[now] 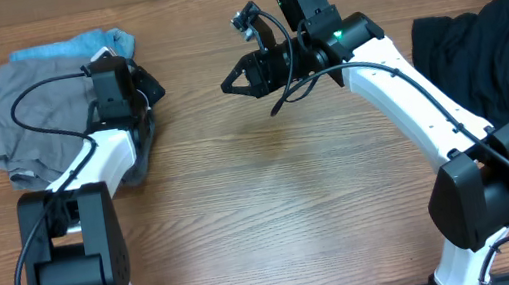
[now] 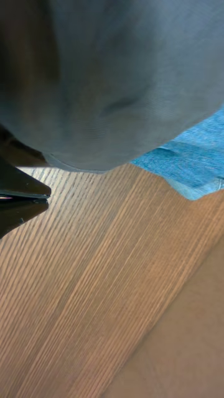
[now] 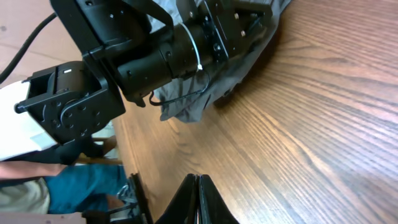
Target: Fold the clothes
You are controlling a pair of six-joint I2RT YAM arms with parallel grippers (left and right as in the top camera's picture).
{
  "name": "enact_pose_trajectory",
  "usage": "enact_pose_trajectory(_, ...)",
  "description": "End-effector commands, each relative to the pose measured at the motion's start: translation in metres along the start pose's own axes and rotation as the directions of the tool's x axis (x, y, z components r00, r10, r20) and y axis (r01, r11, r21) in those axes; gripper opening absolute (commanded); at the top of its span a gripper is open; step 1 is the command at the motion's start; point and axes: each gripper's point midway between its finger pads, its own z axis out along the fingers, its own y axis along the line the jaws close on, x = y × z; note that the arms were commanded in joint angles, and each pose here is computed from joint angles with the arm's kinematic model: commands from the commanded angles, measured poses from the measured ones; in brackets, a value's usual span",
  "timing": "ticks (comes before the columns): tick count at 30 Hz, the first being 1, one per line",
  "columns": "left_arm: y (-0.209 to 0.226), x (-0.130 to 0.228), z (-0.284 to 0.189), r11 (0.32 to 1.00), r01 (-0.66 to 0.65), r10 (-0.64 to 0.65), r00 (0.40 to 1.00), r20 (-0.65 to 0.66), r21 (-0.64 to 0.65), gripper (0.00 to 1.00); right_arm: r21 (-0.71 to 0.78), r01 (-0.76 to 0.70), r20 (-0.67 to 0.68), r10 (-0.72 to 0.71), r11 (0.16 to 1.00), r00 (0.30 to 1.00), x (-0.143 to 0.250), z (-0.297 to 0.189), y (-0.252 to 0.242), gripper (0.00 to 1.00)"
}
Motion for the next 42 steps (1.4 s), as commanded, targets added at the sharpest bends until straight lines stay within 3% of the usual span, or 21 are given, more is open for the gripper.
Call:
enact_pose_trajectory(1, -0.011, -0.007, 0.004, 0.998, -0.017, 0.015, 0.999, 0.034, 0.056, 0.04, 0.025, 0.051, 0.023, -0.052, 0.998, 0.998, -0.006, -0.007, 0.007, 0.04)
enact_pose_trajectory(6, -0.052, -0.044, -0.022, 0.976, -0.089, 0.058, 0.986, 0.154, 0.2, 0.04, 0.044, 0.044, 0.021, -0.045, 0.998, 0.999, -0.005, -0.01, 0.006, 0.04)
enact_pose_trajectory(10, -0.084, -0.057, -0.072, 0.948, -0.257, 0.215, 0.953, 0.215, 0.19, 0.04, 0.304, -0.012, 0.018, 0.007, 0.953, 1.0, -0.003, -0.041, -0.015, 0.04)
enact_pose_trajectory(13, -0.107, -0.047, -0.13, 0.908, -0.38, 0.344, 0.916, 0.204, 0.175, 0.04, 0.469, -0.056, 0.03, 0.047, 0.881, 0.998, -0.002, -0.094, -0.011, 0.04)
enact_pose_trajectory(16, -0.119, -0.029, -0.219, 0.875, -0.432, 0.4, 0.899, 0.177, 0.217, 0.04, 0.502, -0.089, 0.08, 0.056, 0.86, 0.995, 0.006, -0.15, 0.018, 0.04)
enact_pose_trajectory(20, -0.113, -0.007, -0.314, 0.843, -0.457, 0.418, 0.888, 0.19, 0.283, 0.04, 0.525, -0.089, 0.14, 0.017, 0.846, 0.99, 0.031, -0.207, 0.055, 0.04)
enact_pose_trajectory(25, -0.057, 0.02, -0.384, 0.889, -0.408, 0.368, 0.907, 0.205, 0.206, 0.04, 0.577, -0.042, 0.202, -0.092, 0.816, 0.975, 0.07, -0.248, 0.09, 0.04)
enact_pose_trajectory(32, -0.014, 0.106, -0.369, 0.869, -0.371, 0.352, 0.928, 0.118, 0.328, 0.04, 0.582, 0.029, 0.298, -0.246, 0.813, 0.922, 0.169, -0.249, 0.097, 0.04)
enact_pose_trajectory(34, -0.015, 0.113, -0.362, 0.863, -0.376, 0.357, 0.927, 0.117, 0.338, 0.04, 0.567, -0.001, 0.357, -0.244, 0.824, 0.902, 0.189, -0.251, 0.1, 0.47)
enact_pose_trajectory(35, -0.017, 0.113, -0.361, 0.863, -0.374, 0.355, 0.927, 0.12, 0.34, 0.05, 0.56, -0.013, 0.376, -0.24, 0.828, 0.895, 0.194, -0.252, 0.102, 0.96)
enact_pose_trajectory(36, -0.019, 0.112, -0.36, 0.863, -0.372, 0.351, 0.928, 0.124, 0.343, 0.13, 0.561, -0.011, 0.382, -0.247, 0.828, 0.891, 0.196, -0.254, 0.104, 1.0)
enact_pose_trajectory(37, -0.02, 0.111, -0.36, 0.862, -0.371, 0.348, 0.929, 0.127, 0.345, 0.5, 0.56, -0.01, 0.384, -0.249, 0.828, 0.889, 0.198, -0.254, 0.104, 1.0)
enact_pose_trajectory(38, -0.02, 0.112, -0.36, 0.863, -0.372, 0.35, 0.928, 0.126, 0.343, 1.0, 0.56, -0.012, 0.379, -0.243, 0.828, 0.893, 0.2, -0.254, 0.104, 1.0)
enact_pose_trajectory(42, -0.017, 0.124, -0.358, 0.852, -0.382, 0.382, 0.921, 0.074, 0.359, 1.0, 0.559, -0.024, 0.362, -0.217, 0.829, 0.907, 0.207, -0.251, 0.101, 1.0)
